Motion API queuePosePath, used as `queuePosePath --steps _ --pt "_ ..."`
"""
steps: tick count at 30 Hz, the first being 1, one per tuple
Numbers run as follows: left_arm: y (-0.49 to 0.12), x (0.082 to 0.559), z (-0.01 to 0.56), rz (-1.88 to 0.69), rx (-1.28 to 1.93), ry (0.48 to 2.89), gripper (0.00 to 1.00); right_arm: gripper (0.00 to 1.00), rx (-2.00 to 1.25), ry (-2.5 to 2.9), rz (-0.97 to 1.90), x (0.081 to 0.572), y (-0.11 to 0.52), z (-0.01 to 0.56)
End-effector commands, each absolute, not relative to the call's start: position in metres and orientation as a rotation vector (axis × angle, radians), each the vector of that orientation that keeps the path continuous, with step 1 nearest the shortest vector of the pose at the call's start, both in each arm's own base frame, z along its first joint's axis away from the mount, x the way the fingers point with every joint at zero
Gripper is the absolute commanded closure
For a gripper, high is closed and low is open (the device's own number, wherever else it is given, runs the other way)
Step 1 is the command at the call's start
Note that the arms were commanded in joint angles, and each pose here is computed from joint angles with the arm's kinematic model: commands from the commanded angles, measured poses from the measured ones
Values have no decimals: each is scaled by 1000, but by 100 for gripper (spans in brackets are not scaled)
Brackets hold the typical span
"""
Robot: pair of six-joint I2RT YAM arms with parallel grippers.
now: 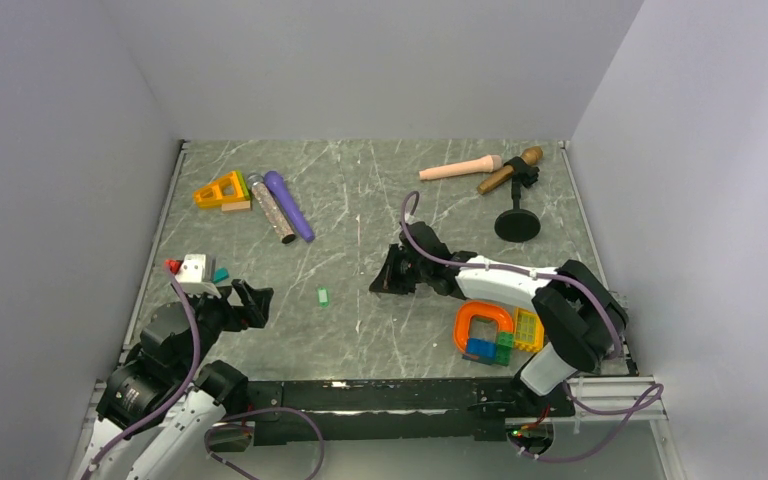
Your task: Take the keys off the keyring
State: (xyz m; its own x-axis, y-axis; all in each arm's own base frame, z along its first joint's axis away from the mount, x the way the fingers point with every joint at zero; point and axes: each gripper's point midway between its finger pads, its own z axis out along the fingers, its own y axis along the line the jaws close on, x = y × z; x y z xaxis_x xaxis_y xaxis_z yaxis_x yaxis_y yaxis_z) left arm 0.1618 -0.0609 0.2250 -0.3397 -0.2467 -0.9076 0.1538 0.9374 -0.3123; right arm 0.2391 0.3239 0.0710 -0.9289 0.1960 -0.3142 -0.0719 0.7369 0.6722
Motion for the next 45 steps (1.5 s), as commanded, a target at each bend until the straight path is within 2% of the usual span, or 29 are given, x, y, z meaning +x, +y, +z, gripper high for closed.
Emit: queuePosePath --steps 1,3,4,6,8,10,13,18,33,36,39,45 --pt "-60 164 229 -407 -84 1856 4 100 86 2517 1063 248 333 91" --pt "-60 164 229 -408 -83 1856 4 100 74 2512 1066 248 333 94" --pt "-60 164 228 -407 -83 1858 4 96 64 2506 1071 248 334 96" --pt "-60 164 228 -407 -83 1858 4 80 40 2488 1089 248 336 104" --pt "-60 164 228 -405 -83 1860 4 54 21 2456 1111 249 336 116" --pt "-60 164 228 -405 -85 1860 4 42 15 2432 1109 246 331 128" --pt "-60 164 228 -406 -83 1860 4 32 -1 2338 1143 241 322 158" --pt "-61 165 227 -408 -75 1865 4 27 5 2195 1150 233 301 209" --pt "-63 166 227 -412 -67 1870 4 23 -184 1982 1153 207 273 281" --pt "-64 166 226 -413 -66 1875 3 17 -197 1942 1128 204 264 292" --pt "-66 166 225 -421 -68 1883 1 2 -169 1937 1125 199 256 299" --pt "-67 166 223 -425 -67 1899 1 0 97 1824 1023 217 218 297"
